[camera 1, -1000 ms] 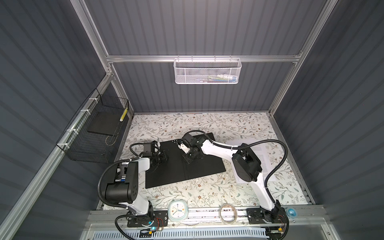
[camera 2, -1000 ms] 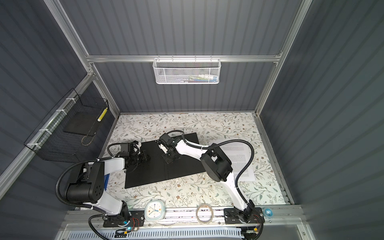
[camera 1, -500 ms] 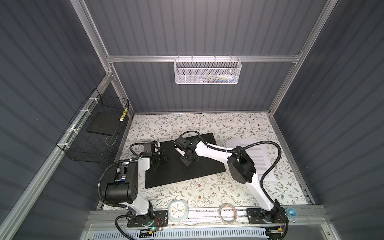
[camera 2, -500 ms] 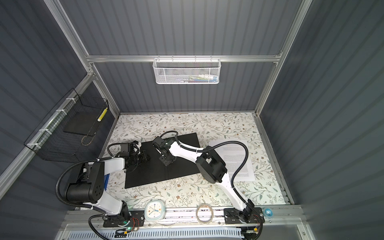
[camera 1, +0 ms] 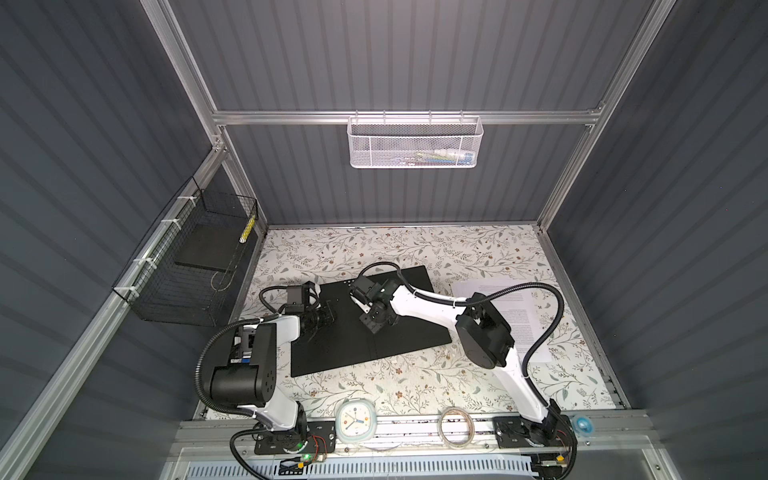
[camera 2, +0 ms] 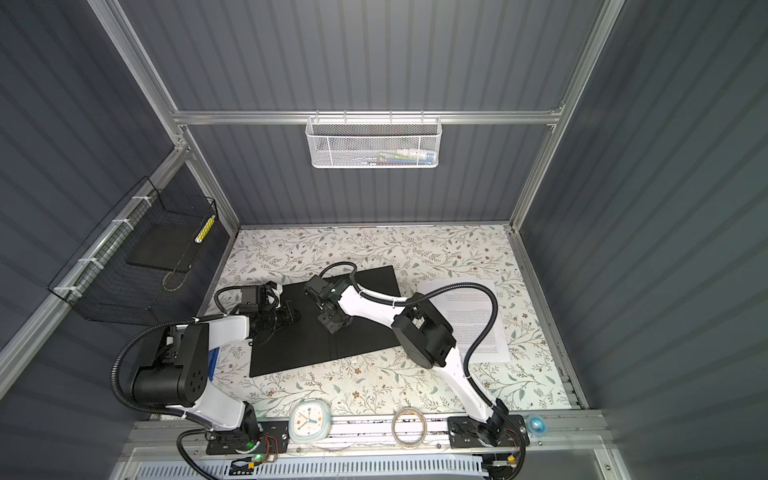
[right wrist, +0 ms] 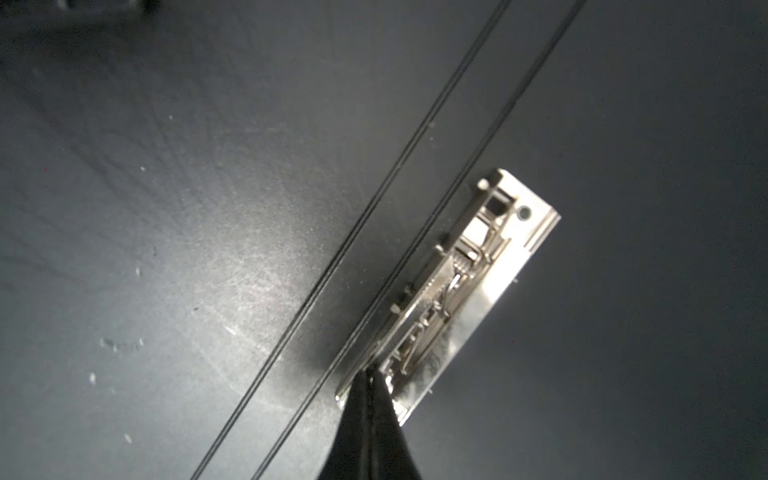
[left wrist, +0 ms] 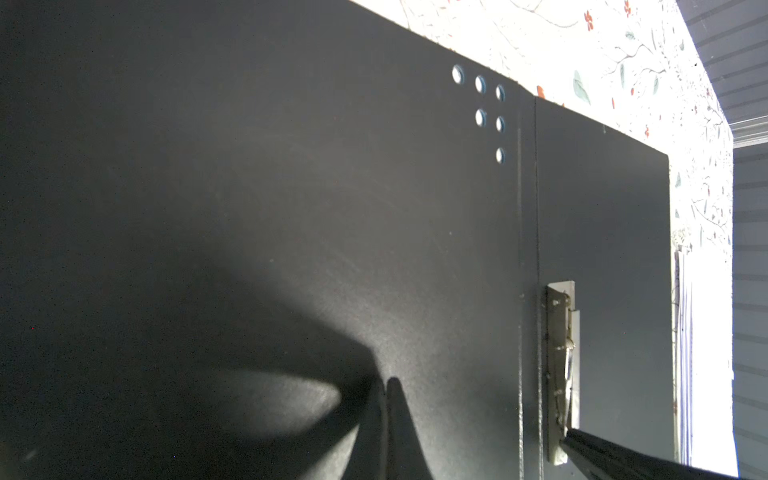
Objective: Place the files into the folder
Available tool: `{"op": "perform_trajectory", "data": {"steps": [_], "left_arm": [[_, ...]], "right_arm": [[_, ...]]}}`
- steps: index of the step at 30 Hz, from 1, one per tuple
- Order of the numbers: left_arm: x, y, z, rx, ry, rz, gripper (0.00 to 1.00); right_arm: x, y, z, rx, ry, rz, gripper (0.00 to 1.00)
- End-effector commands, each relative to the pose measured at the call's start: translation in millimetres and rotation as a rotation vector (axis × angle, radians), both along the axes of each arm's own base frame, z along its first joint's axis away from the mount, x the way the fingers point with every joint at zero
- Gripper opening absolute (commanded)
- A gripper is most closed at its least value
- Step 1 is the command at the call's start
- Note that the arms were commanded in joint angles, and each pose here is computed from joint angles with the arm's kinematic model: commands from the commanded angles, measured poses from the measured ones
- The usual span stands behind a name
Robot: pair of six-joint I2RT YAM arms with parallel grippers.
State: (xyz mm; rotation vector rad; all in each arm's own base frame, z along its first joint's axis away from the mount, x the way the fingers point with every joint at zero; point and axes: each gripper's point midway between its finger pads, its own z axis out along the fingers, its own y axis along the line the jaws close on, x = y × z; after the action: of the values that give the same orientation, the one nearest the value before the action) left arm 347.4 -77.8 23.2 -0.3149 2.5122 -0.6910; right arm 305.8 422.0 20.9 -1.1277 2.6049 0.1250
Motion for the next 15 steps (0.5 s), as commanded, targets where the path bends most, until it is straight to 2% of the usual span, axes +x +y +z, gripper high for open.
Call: {"op": "perform_trajectory", "data": {"steps": [1, 10, 15], "left_arm": [[-36, 7, -38, 0.052, 0.179, 0.012, 0.00], [-36, 8, -38, 0.055, 0.178, 0.014, 0.00], [-36, 8, -38, 0.055, 0.178, 0.014, 0.00]], "right_arm": [[-45, -51, -70, -0.202, 0.220, -0.054, 0.00], [-33, -36, -40, -0.112, 0.172, -0.102, 0.00], [-29, -37, -31, -0.112, 0.150, -0.101, 0.00]]}}
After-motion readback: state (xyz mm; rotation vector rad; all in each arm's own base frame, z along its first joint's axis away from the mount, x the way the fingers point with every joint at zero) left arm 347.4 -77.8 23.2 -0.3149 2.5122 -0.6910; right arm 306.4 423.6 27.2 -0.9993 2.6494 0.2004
